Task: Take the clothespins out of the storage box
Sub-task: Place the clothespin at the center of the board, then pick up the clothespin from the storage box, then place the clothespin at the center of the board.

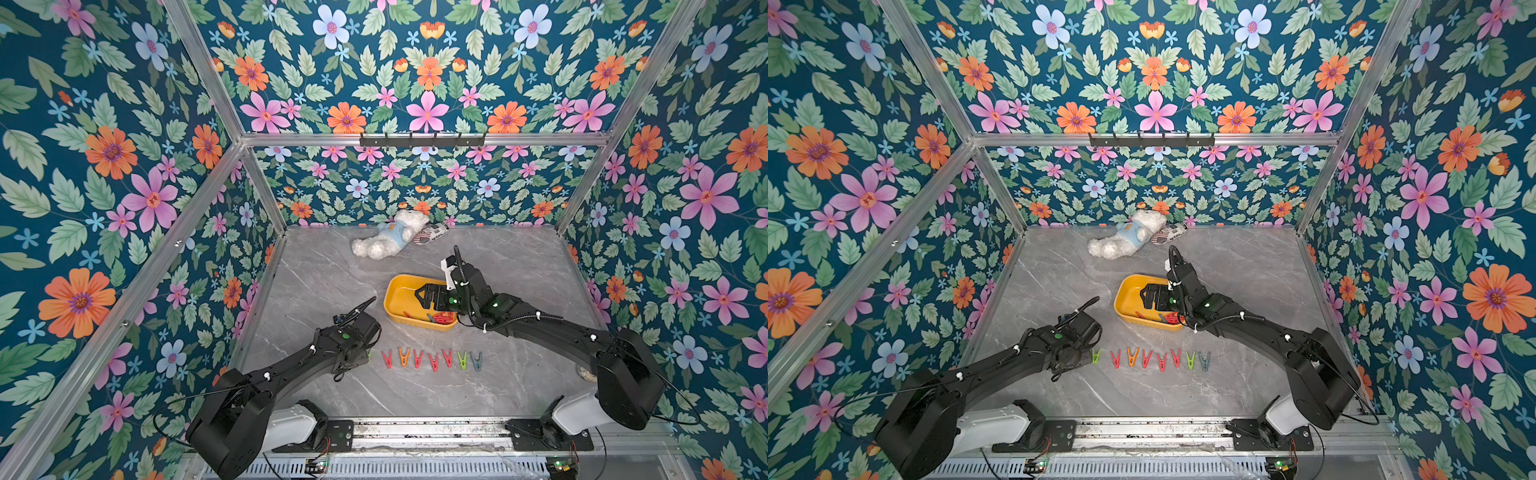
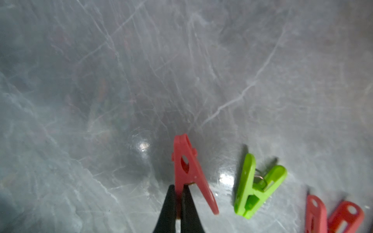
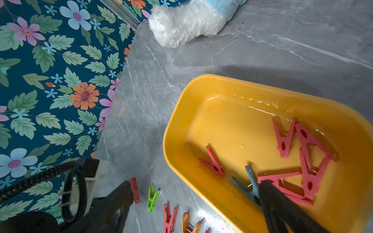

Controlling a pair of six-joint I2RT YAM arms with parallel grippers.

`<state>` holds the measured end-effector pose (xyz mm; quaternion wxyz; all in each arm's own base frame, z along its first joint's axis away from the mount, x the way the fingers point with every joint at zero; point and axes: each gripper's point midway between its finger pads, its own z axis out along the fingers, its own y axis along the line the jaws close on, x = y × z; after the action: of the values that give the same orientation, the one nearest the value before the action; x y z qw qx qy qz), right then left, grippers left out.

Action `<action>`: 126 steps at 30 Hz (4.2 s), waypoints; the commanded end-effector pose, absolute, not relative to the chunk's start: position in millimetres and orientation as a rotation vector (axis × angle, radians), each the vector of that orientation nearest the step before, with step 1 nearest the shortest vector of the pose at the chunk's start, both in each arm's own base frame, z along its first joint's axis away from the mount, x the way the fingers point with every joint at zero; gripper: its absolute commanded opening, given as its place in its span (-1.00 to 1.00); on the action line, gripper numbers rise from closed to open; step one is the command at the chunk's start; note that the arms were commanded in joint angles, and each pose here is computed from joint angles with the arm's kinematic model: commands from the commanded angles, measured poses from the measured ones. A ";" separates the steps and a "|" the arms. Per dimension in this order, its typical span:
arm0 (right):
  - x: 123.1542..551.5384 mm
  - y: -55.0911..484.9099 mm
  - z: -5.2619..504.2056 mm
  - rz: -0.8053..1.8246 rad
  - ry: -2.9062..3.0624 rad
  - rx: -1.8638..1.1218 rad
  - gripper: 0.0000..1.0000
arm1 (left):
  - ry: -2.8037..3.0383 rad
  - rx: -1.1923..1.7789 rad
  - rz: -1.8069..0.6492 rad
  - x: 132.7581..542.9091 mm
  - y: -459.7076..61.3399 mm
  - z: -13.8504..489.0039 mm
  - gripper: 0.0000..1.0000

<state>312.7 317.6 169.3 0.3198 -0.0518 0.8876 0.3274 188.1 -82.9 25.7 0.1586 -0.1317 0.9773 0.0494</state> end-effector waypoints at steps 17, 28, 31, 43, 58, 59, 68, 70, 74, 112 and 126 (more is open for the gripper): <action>309.3 315.0 167.8 0.865 2.336 -0.114 0.99 | 2.849 -0.285 0.121 185.4 -90.3 9.5 -0.72; 318.6 306.2 157.8 0.734 2.374 -0.106 0.99 | 2.799 -0.320 0.113 194.4 -90.8 36.6 -0.36; 325.0 301.7 153.6 0.654 2.390 -0.112 0.99 | 2.758 -0.328 0.079 203.5 -95.4 54.9 -0.23; 350.7 293.8 113.7 0.544 2.512 -0.100 0.18 | 2.543 -0.315 -0.212 258.0 -141.3 132.7 0.36; 387.2 293.7 66.5 0.346 2.597 -0.152 -0.36 | 2.473 -0.301 -0.305 282.4 -163.4 155.0 0.99; 389.5 293.7 64.1 0.333 2.601 -0.157 -0.36 | 2.475 -0.300 -0.303 282.7 -163.5 154.6 0.99; 398.0 295.0 40.0 0.277 2.650 -0.197 -0.38 | 2.470 -0.303 -0.289 286.3 -163.1 154.0 0.99; 400.2 295.6 36.2 0.269 2.655 -0.207 -0.40 | 2.472 -0.301 -0.289 287.2 -163.5 153.6 0.99; 402.7 294.9 30.0 0.238 2.666 -0.221 -0.41 | 2.473 -0.300 -0.289 288.0 -163.9 153.8 0.99; 392.3 305.1 61.0 0.200 2.667 -0.258 -1.00 | 2.435 -0.318 -0.400 274.4 -161.6 155.7 1.00; 358.4 263.8 123.8 0.256 2.567 -0.072 -1.00 | 2.433 -0.180 -0.554 289.8 -200.5 159.3 0.99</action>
<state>364.9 277.3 118.2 0.2669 -0.0564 0.9568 0.1003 283.2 -187.2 151.4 0.3071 -0.0841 0.9300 -0.1835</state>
